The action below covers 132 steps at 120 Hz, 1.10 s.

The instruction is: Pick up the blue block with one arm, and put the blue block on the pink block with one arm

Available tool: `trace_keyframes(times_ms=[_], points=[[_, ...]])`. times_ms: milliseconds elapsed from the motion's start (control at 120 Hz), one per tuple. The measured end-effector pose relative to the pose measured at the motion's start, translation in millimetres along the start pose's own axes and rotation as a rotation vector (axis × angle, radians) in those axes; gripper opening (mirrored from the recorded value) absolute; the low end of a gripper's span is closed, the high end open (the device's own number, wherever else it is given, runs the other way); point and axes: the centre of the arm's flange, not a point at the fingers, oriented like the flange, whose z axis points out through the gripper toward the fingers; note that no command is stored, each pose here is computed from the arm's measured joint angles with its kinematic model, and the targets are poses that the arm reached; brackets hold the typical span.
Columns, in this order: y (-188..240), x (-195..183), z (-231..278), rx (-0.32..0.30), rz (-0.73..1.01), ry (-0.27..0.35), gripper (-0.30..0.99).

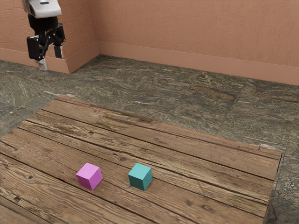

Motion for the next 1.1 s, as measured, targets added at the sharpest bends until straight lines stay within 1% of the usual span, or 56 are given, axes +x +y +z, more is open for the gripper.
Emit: trace_keyframes(times_ms=[275, 300, 350, 425, 467, 508, 558, 633, 817, 875, 950, 1000, 1042, 1100], points=[[0, 0, 0, -0.001, 0.006, 0.001, 0.69], [2, -2, -4, 0.008, 0.002, -0.002, 0.69], [10, -4, -27, 0.056, -0.003, -0.003, 0.69], [46, -5, -99, 0.207, -0.015, -0.010, 0.69], [76, 15, -135, 0.289, 0.013, -0.020, 0.69], [96, 37, -154, 0.330, 0.057, -0.022, 0.69], [108, 50, -162, 0.346, 0.089, -0.023, 0.69], [112, 55, -163, 0.341, 0.104, -0.025, 0.69], [105, 48, -156, 0.312, 0.102, -0.024, 0.69], [95, 50, -145, 0.290, 0.112, -0.015, 0.69], [79, 68, -106, 0.222, 0.153, -0.005, 0.69], [76, 82, -74, 0.175, 0.166, -0.009, 0.69], [75, 85, -40, 0.130, 0.156, -0.018, 0.69], [72, 85, 2, 0.086, 0.140, -0.019, 0.69]])
